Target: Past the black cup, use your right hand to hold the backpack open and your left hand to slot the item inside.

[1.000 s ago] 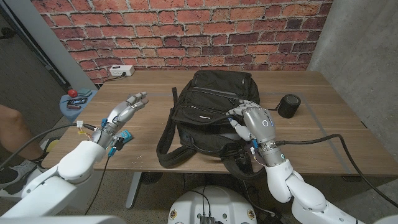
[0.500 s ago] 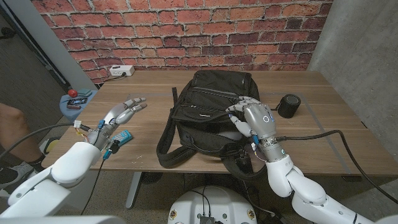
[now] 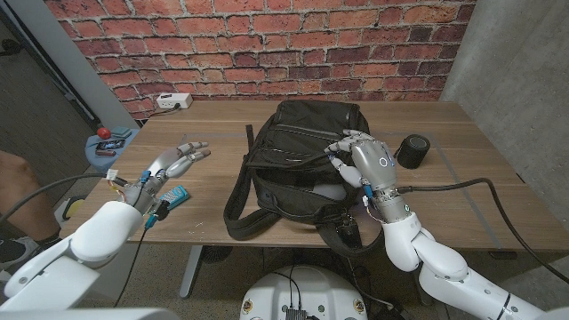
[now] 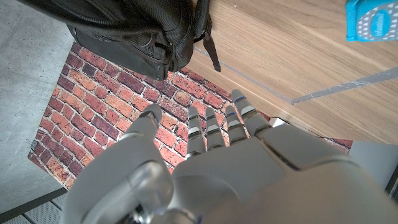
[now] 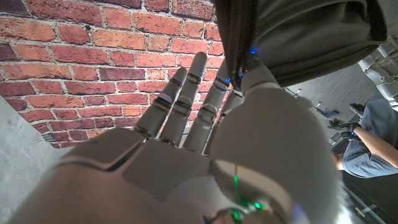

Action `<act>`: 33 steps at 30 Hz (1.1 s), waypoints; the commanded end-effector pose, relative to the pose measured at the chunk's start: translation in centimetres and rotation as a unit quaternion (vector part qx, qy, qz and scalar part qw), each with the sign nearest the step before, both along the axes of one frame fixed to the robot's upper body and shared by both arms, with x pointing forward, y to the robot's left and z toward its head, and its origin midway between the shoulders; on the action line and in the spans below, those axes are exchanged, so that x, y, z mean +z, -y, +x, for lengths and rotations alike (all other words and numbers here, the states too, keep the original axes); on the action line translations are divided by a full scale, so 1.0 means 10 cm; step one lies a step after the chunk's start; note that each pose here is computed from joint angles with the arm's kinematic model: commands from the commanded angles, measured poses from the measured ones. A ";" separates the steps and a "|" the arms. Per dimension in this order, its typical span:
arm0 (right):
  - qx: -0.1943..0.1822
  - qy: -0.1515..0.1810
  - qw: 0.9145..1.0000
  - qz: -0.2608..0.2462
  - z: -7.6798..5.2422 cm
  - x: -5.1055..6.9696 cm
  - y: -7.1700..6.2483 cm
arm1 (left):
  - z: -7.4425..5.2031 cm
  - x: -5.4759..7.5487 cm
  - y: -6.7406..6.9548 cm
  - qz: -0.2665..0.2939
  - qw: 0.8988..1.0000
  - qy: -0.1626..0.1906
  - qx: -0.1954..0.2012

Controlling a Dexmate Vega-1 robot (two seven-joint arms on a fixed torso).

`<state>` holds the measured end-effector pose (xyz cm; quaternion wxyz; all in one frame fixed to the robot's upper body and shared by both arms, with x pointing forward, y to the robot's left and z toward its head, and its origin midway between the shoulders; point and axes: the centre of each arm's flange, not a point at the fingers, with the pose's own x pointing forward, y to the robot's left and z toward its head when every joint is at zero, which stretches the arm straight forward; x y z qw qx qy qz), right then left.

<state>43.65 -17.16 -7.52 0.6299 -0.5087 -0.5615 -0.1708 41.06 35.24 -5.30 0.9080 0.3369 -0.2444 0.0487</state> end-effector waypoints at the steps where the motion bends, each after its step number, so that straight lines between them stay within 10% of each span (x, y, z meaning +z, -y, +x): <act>1: 0.020 -0.004 1.000 0.004 0.09 0.18 0.08 | -0.06 0.03 0.09 0.017 0.999 -0.029 0.013; 33: 0.057 -0.006 0.998 -0.006 0.26 0.41 0.19 | -0.64 -0.12 0.01 0.062 0.979 -0.062 0.185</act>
